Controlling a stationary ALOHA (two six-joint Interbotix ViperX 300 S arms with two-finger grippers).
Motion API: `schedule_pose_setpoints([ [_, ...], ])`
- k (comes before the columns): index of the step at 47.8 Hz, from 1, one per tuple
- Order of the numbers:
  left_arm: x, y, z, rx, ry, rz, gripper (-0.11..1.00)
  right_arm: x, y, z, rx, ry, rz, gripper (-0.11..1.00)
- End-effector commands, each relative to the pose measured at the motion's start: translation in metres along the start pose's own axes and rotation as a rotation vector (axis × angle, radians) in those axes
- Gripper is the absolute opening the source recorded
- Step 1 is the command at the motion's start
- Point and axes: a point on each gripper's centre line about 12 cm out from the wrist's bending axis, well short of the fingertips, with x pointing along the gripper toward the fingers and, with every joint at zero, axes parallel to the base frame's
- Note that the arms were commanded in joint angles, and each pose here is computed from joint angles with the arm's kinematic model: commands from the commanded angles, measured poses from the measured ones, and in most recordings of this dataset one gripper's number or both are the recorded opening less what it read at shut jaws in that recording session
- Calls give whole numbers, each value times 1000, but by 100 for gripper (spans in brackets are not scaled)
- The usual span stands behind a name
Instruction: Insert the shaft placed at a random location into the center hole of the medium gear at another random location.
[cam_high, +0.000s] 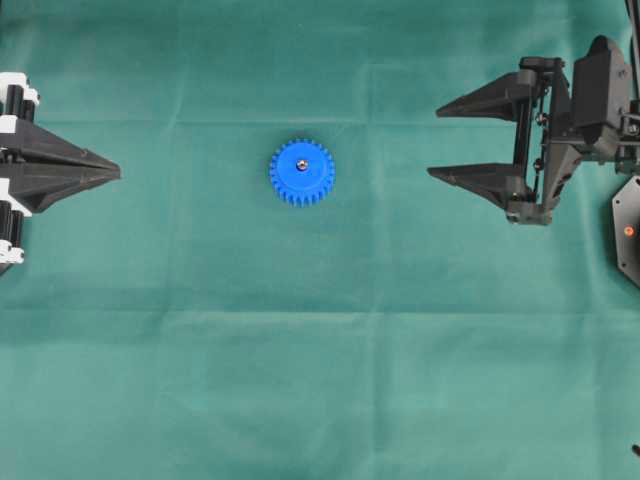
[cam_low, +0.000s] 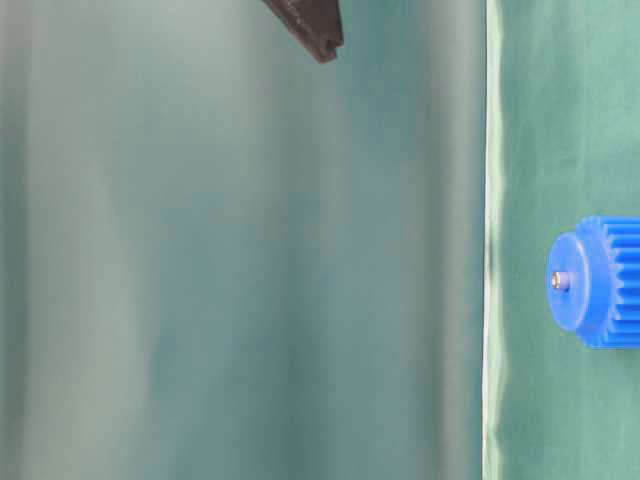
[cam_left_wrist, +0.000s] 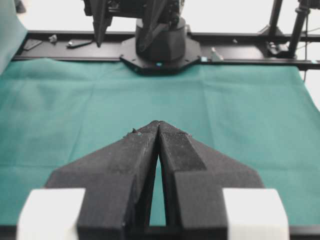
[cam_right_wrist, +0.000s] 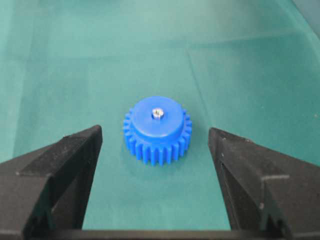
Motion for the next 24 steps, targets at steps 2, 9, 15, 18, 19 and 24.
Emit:
schedule_pose_setpoints([
  [2,2,0,5,1,-11,-1,0,0,0,4,0,-11,1,85],
  [9,2,0,5,1,-11,-1,0,0,0,5,0,-14,1,85],
  [15,2,0,5,0,-11,-1,0,0,0,5,-2,-14,1,85],
  [18,2,0,5,0,-11,1,0,0,0,4,-2,-12,1,85],
  [19,2,0,5,0,-11,-1,0,0,0,5,-2,-14,1,85],
  [24,2,0,5,-2,-11,0,0,0,0,5,-2,-14,1,85],
])
